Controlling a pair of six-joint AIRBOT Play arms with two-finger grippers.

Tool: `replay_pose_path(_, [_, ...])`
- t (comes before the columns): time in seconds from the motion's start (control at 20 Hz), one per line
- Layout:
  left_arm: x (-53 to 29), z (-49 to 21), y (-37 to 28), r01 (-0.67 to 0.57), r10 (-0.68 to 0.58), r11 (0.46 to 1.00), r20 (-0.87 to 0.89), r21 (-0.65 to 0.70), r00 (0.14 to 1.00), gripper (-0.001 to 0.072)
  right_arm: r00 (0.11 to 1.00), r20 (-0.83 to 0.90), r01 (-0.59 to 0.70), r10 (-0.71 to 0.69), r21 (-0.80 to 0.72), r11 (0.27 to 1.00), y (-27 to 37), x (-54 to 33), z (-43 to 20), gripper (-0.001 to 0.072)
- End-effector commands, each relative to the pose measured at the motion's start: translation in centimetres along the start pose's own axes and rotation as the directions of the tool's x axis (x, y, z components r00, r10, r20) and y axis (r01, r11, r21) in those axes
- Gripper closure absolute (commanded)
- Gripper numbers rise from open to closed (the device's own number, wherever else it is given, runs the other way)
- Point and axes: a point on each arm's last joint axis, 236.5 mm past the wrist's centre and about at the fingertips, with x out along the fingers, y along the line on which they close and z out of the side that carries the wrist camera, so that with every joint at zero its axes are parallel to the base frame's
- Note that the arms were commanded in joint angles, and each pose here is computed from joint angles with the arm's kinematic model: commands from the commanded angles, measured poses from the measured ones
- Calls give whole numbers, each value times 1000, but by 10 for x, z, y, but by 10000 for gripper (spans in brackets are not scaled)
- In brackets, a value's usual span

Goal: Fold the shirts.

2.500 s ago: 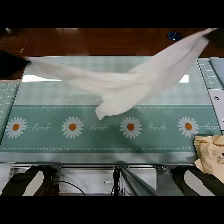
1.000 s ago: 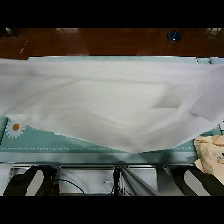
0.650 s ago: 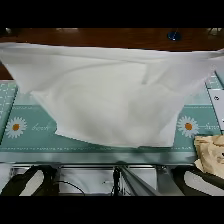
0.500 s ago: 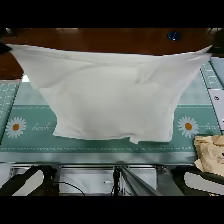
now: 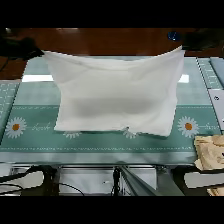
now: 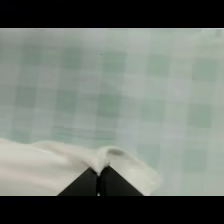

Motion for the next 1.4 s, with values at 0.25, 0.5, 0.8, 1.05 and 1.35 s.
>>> replay_pose_path(0.25, [94, -24, 25, 7, 1, 995, -85, 95, 996, 682, 988, -154, -6, 12, 41, 999, -13, 98, -35, 696])
replay_pose_path(0.5, [138, -43, 33, 6, 4, 997, -127, 76, 992, 682, 978, -208, -15, 27, 59, 998, -14, 122, -51, 696])
replay_pose_path(0.8, [126, -83, 45, 16, -45, 995, -308, -97, 950, 682, 905, -425, 12, 27, 89, 996, -15, 112, -103, 696])
replay_pose_path(1.05, [74, -127, 26, 92, -143, 989, -560, -119, 816, 681, 784, -620, 9, 41, 77, 997, -10, 70, -147, 696])
replay_pose_path(1.35, [60, -153, 42, -3, -76, 993, -664, -117, 744, 682, 716, -696, 10, 52, 85, 996, -8, 57, -166, 696])
